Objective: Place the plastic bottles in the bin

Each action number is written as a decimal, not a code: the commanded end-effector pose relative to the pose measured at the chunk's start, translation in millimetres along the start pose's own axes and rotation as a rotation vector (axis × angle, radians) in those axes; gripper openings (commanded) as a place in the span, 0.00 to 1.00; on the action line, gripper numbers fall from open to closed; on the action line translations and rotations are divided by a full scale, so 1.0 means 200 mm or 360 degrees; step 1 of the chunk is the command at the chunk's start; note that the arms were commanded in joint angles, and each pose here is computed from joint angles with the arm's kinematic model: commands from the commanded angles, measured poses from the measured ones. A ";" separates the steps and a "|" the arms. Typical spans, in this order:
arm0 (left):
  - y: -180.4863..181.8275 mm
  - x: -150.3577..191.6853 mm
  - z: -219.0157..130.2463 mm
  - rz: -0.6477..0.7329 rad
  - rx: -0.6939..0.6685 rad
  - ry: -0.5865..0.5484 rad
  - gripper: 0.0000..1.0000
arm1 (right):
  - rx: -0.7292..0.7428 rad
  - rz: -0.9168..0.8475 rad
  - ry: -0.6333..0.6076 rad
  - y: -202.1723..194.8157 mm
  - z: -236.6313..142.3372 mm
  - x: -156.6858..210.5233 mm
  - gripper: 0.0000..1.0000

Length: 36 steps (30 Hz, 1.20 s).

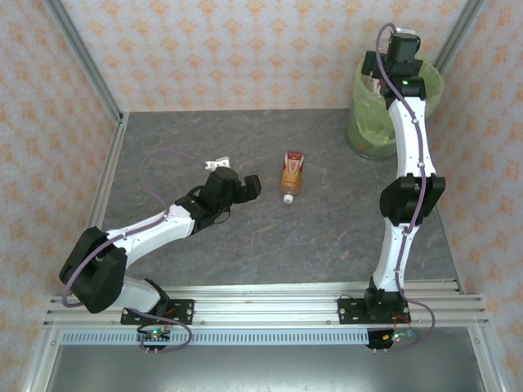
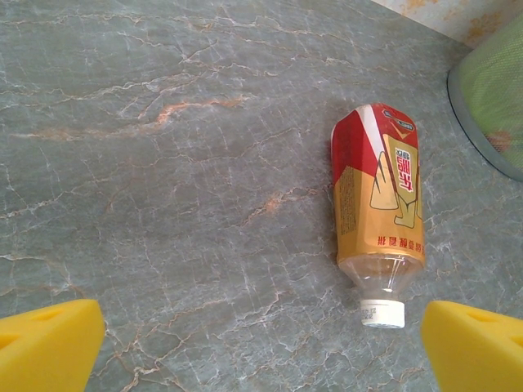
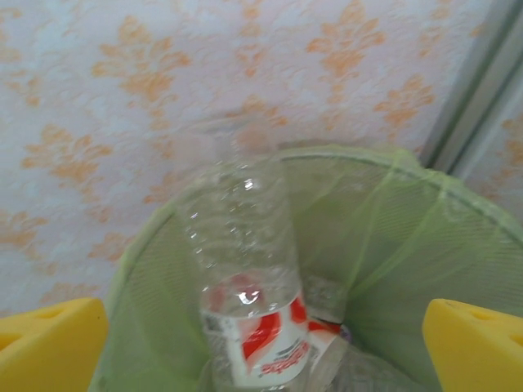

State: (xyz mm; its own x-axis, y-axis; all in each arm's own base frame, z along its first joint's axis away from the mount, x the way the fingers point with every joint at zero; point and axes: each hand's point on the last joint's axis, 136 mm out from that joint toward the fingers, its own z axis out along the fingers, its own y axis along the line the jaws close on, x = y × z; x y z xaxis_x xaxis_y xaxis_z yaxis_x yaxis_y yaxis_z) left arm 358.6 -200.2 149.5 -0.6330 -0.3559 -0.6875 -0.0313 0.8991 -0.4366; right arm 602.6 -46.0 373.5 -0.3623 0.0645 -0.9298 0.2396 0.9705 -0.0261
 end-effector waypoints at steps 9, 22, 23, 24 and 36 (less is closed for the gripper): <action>-0.02 0.00 0.03 -0.0028 0.0031 0.0020 1.00 | -0.0382 -0.0111 -0.0041 0.20 -0.43 -0.14 0.99; -0.03 -0.01 0.03 -0.0024 0.0038 0.0020 1.00 | -0.0629 -0.0103 -0.0087 0.46 -0.65 0.03 0.99; -0.03 -0.01 0.02 -0.0030 0.0034 0.0014 1.00 | -0.0662 -0.0071 -0.0075 0.48 -0.66 0.07 0.99; -0.03 -0.02 0.02 -0.0035 0.0032 0.0007 1.00 | -0.0696 -0.0042 -0.0067 0.50 -0.67 0.10 0.99; 0.23 -0.13 -0.15 -0.0193 -0.0312 -0.0267 1.00 | -0.0811 0.0220 0.0178 0.67 -0.72 0.62 0.99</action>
State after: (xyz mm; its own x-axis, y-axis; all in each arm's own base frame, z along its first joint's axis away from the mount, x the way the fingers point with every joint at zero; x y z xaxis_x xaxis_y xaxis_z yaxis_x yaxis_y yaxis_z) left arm 356.2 -182.5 163.0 -0.5741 -0.4211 -0.7022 -0.0993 0.8871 -0.4508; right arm 464.2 117.6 296.3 -0.4993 0.1051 -0.8600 -0.1737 0.9603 0.2182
